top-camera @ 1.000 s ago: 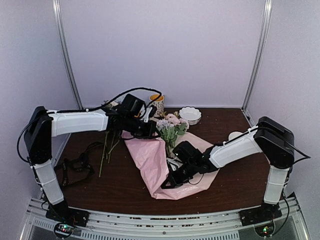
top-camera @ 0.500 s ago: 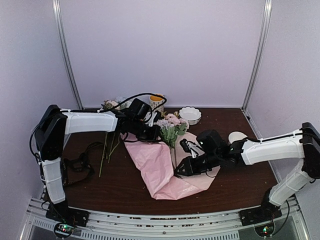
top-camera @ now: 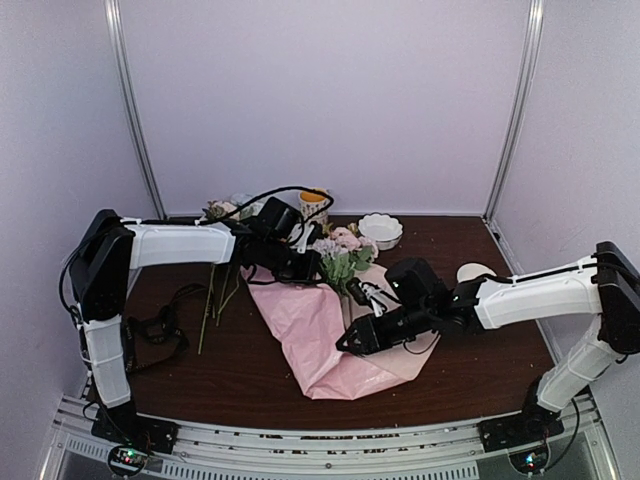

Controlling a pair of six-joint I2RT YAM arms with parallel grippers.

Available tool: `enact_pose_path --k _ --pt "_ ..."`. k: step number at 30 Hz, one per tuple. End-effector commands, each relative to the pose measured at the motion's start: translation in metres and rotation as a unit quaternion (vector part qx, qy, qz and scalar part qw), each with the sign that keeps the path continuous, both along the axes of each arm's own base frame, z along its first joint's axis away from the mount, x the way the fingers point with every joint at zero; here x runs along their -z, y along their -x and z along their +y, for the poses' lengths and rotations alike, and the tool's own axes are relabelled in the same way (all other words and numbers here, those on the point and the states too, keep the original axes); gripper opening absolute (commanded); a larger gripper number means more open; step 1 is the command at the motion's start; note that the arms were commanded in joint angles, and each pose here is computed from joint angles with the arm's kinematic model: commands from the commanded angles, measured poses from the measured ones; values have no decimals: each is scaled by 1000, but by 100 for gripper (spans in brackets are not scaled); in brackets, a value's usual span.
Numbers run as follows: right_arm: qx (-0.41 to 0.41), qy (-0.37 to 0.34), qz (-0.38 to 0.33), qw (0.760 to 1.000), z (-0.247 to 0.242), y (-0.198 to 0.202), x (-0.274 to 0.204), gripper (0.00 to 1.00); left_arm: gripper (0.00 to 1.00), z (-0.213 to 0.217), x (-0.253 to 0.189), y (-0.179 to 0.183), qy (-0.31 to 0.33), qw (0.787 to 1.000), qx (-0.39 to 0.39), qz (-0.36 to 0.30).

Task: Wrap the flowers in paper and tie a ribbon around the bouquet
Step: Fold the one-fourth-folded wrapping paper at the center of the board.

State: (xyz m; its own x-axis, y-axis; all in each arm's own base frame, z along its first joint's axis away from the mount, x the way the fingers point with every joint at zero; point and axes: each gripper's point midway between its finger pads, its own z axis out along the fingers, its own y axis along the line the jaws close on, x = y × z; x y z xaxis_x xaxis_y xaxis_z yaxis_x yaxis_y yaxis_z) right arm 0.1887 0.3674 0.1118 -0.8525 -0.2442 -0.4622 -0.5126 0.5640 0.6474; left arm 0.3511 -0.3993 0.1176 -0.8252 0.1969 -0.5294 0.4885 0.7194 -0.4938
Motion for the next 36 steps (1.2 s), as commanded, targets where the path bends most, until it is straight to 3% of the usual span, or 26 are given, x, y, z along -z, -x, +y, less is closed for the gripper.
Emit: enact_pose_path --k 1,6,12,16,19,27,31,36 --pt "-12 -16 6 1000 12 1 -4 20 0 -9 -11 -12 9 999 4 -30" --pt "2 30 15 999 -2 1 16 0 0 -7 -9 -14 -4 999 6 -35" --pt "18 50 25 998 -15 2 32 0 3 1 -4 -11 -36 998 20 -43" --pt "31 65 38 997 -23 3 50 0 38 17 -25 -35 -95 990 -3 -101" --pt "45 83 49 994 -31 2 67 0 49 31 -41 -62 -106 986 -25 -126" --pt "69 108 62 990 -45 3 89 0 54 75 -65 -112 -153 972 -74 -160" --pt "74 111 63 989 -49 4 91 0 57 89 -72 -101 -176 967 -55 -177" --pt "73 112 55 990 -52 4 84 0 59 109 -39 -64 -195 963 46 -179"
